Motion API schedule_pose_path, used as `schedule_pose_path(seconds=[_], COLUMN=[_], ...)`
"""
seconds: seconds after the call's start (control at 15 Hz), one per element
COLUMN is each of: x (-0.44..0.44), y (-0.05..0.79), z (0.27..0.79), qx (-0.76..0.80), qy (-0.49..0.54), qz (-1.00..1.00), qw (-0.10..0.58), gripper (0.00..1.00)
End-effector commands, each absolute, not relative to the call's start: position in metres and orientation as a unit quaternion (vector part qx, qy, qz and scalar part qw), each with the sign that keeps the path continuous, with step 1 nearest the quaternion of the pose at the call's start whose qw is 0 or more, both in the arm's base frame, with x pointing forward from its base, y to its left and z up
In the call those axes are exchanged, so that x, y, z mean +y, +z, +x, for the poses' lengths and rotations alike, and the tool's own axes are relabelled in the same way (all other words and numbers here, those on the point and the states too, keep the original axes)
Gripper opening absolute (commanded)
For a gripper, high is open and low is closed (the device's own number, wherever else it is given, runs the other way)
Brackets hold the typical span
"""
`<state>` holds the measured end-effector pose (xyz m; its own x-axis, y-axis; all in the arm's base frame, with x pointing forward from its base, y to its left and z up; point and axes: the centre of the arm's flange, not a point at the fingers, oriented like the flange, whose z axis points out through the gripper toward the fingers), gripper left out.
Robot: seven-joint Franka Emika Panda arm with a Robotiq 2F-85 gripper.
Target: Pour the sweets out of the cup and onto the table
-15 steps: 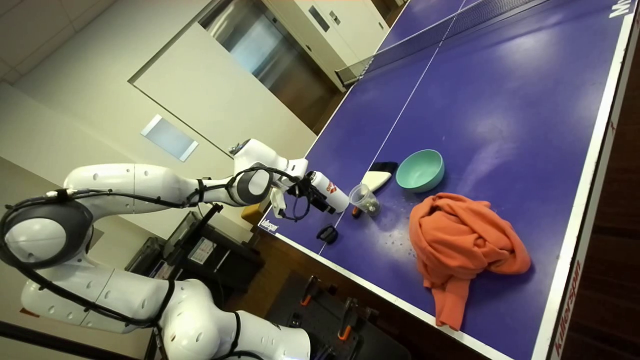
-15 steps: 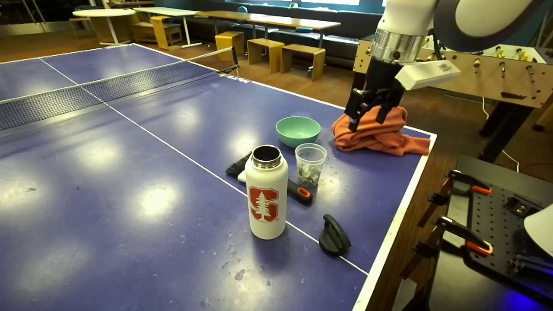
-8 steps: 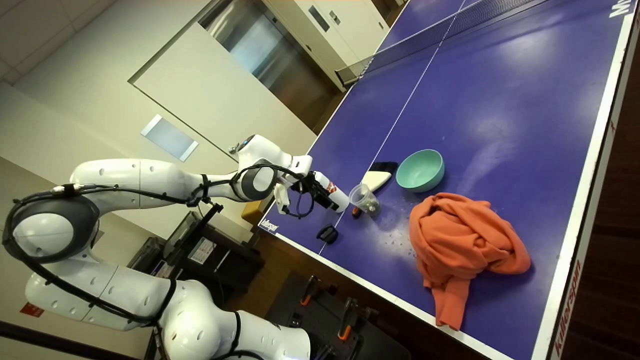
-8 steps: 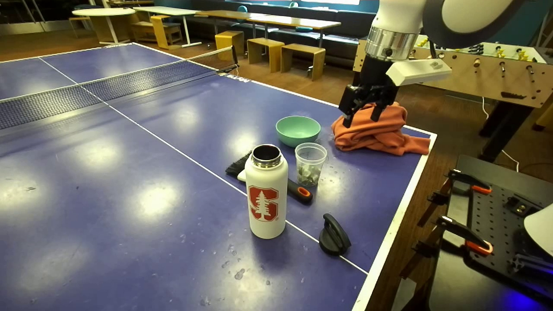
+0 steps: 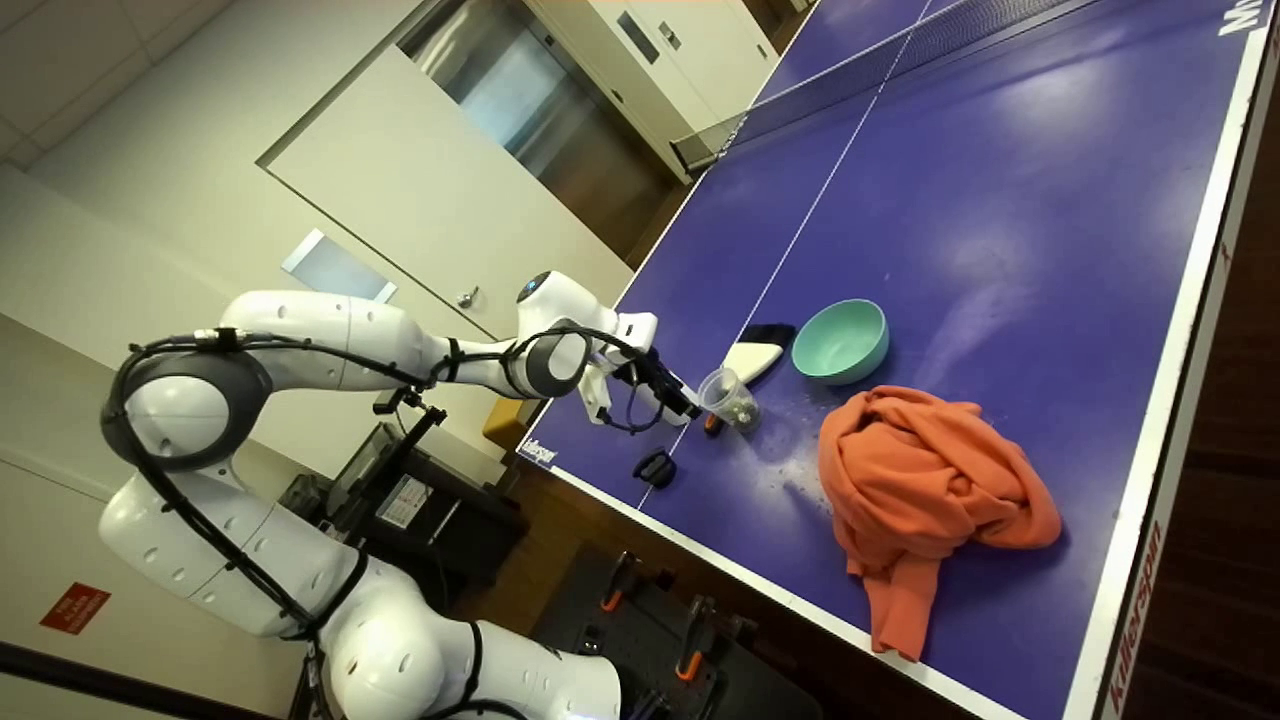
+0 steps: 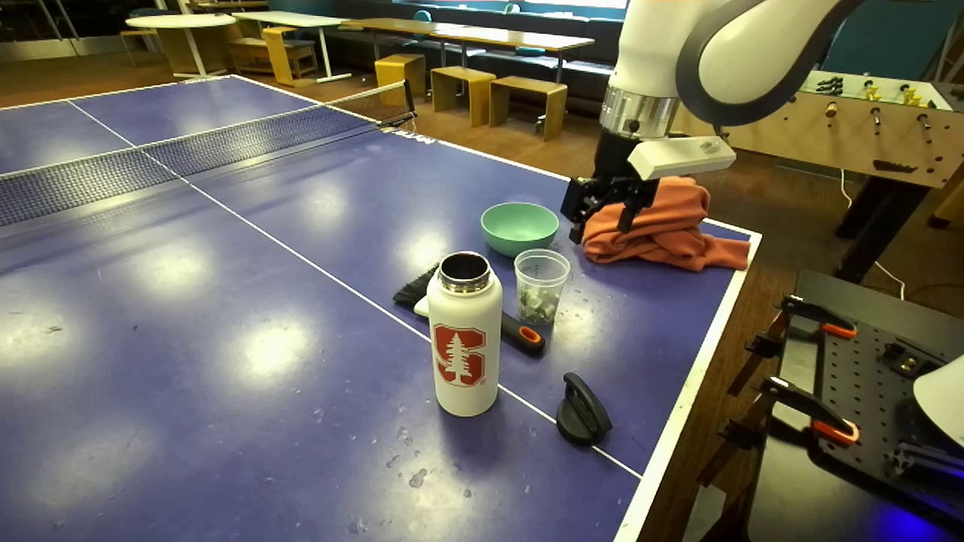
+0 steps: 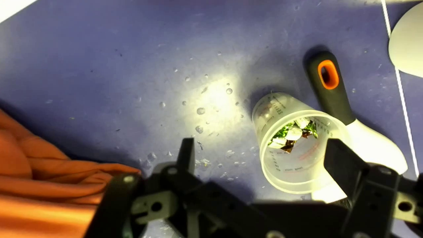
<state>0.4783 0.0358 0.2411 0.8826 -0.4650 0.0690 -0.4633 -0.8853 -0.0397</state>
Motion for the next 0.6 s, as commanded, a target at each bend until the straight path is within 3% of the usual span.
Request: schedule_pose_path(seconds=[0.0,0.33,0.4,0.53], x=[0.042,0.04,0.038,0.035], y=[0.213,0.185,0.181,0.174], z=[0.499,0.509,0.51,0.513], qx=[0.261,0.279,0.289,0.296], qy=[-0.066,-0.08,-0.081,-0.08], qz=[-0.963,-0.957,-0.954,-0.952], qw=[0.024,0.008,0.001,-0.004], gripper=[1.0,1.0,0.78,0.68])
